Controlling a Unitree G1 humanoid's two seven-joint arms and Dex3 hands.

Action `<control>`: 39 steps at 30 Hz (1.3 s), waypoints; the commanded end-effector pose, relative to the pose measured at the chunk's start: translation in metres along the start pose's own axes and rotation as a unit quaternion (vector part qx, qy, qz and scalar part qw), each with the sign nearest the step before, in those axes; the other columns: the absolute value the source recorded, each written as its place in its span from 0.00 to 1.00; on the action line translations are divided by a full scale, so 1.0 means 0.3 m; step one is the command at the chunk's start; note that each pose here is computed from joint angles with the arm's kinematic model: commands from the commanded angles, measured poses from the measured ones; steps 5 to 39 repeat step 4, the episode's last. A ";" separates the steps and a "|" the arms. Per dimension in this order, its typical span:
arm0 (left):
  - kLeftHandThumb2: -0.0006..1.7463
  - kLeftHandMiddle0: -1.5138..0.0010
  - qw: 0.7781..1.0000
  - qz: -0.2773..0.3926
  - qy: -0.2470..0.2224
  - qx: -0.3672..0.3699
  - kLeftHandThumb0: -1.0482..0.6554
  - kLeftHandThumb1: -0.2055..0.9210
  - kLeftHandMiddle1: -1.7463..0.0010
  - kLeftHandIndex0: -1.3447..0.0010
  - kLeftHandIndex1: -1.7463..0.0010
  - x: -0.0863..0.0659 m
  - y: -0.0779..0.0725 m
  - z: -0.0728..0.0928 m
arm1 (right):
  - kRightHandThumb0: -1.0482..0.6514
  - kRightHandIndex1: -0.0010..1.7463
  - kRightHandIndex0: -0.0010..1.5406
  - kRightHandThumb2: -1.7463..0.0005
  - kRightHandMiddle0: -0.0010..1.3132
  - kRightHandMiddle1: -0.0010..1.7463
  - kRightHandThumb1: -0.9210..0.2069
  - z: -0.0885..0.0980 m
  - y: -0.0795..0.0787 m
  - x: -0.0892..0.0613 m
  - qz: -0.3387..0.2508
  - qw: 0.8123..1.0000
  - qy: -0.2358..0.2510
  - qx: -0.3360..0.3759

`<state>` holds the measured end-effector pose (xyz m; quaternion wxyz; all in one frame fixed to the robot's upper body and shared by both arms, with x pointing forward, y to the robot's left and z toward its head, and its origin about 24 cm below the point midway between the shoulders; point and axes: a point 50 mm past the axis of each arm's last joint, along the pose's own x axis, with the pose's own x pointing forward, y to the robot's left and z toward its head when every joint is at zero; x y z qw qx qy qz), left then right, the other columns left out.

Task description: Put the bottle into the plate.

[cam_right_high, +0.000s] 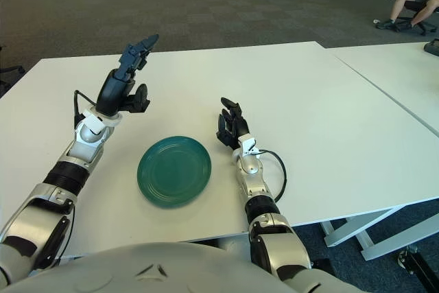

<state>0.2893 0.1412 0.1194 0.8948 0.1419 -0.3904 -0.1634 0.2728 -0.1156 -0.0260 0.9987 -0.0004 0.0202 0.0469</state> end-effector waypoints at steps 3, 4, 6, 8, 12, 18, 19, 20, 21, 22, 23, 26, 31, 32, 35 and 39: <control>0.59 0.91 0.999 0.039 0.033 0.015 0.14 1.00 1.00 1.00 0.72 -0.020 0.022 -0.028 | 0.22 0.01 0.16 0.53 0.00 0.35 0.00 -0.069 -0.004 -0.049 -0.009 0.999 0.051 0.005; 0.59 0.91 0.998 0.048 0.038 0.017 0.14 1.00 0.99 1.00 0.72 -0.022 0.023 -0.031 | 0.22 0.01 0.16 0.53 0.00 0.35 0.00 -0.069 -0.004 -0.049 -0.009 0.999 0.052 0.006; 0.59 0.91 0.998 0.048 0.038 0.017 0.14 1.00 0.99 1.00 0.72 -0.022 0.023 -0.031 | 0.22 0.01 0.16 0.53 0.00 0.35 0.00 -0.069 -0.004 -0.049 -0.009 0.999 0.052 0.006; 0.59 0.91 0.998 0.048 0.038 0.017 0.14 1.00 0.99 1.00 0.72 -0.022 0.023 -0.031 | 0.22 0.01 0.16 0.53 0.00 0.35 0.00 -0.069 -0.004 -0.049 -0.009 0.999 0.052 0.006; 0.59 0.91 0.998 0.048 0.038 0.017 0.14 1.00 0.99 1.00 0.72 -0.022 0.023 -0.031 | 0.22 0.01 0.16 0.53 0.00 0.35 0.00 -0.069 -0.004 -0.049 -0.009 0.999 0.052 0.006; 0.59 0.91 0.998 0.048 0.038 0.017 0.14 1.00 0.99 1.00 0.72 -0.022 0.023 -0.031 | 0.22 0.01 0.16 0.53 0.00 0.35 0.00 -0.069 -0.004 -0.049 -0.009 0.999 0.052 0.006; 0.59 0.91 0.998 0.048 0.038 0.017 0.14 1.00 0.99 1.00 0.72 -0.022 0.023 -0.031 | 0.22 0.01 0.16 0.53 0.00 0.35 0.00 -0.069 -0.004 -0.049 -0.009 0.999 0.052 0.006; 0.59 0.91 0.998 0.048 0.038 0.017 0.14 1.00 0.99 1.00 0.72 -0.022 0.023 -0.031 | 0.22 0.01 0.16 0.53 0.00 0.35 0.00 -0.069 -0.004 -0.049 -0.009 0.999 0.052 0.006; 0.59 0.91 0.998 0.048 0.038 0.017 0.14 1.00 0.99 1.00 0.72 -0.022 0.023 -0.031 | 0.22 0.01 0.16 0.53 0.00 0.35 0.00 -0.069 -0.004 -0.049 -0.009 0.999 0.052 0.006; 0.59 0.91 0.998 0.048 0.038 0.017 0.14 1.00 0.99 1.00 0.72 -0.022 0.023 -0.031 | 0.22 0.01 0.16 0.53 0.00 0.35 0.00 -0.069 -0.004 -0.049 -0.009 0.999 0.052 0.006; 0.59 0.91 0.998 0.048 0.038 0.017 0.14 1.00 0.99 1.00 0.72 -0.022 0.023 -0.031 | 0.22 0.01 0.16 0.53 0.00 0.35 0.00 -0.069 -0.004 -0.049 -0.009 0.999 0.052 0.006; 0.59 0.91 0.998 0.048 0.038 0.017 0.14 1.00 0.99 1.00 0.72 -0.022 0.023 -0.031 | 0.22 0.01 0.16 0.53 0.00 0.35 0.00 -0.069 -0.004 -0.049 -0.009 0.999 0.052 0.006; 0.59 0.91 0.998 0.048 0.038 0.017 0.14 1.00 0.99 1.00 0.72 -0.022 0.023 -0.031 | 0.22 0.01 0.16 0.53 0.00 0.35 0.00 -0.069 -0.004 -0.049 -0.009 0.999 0.052 0.006; 0.59 0.91 0.998 0.048 0.038 0.017 0.14 1.00 0.99 1.00 0.72 -0.022 0.023 -0.031 | 0.22 0.01 0.16 0.53 0.00 0.35 0.00 -0.069 -0.004 -0.049 -0.009 0.999 0.052 0.006; 0.59 0.91 0.998 0.048 0.038 0.017 0.14 1.00 0.99 1.00 0.72 -0.022 0.023 -0.031 | 0.22 0.01 0.16 0.53 0.00 0.35 0.00 -0.069 -0.004 -0.049 -0.009 0.999 0.052 0.006; 0.59 0.91 0.998 0.048 0.038 0.017 0.14 1.00 0.99 1.00 0.72 -0.022 0.023 -0.031 | 0.22 0.01 0.16 0.53 0.00 0.35 0.00 -0.069 -0.004 -0.049 -0.009 0.999 0.052 0.006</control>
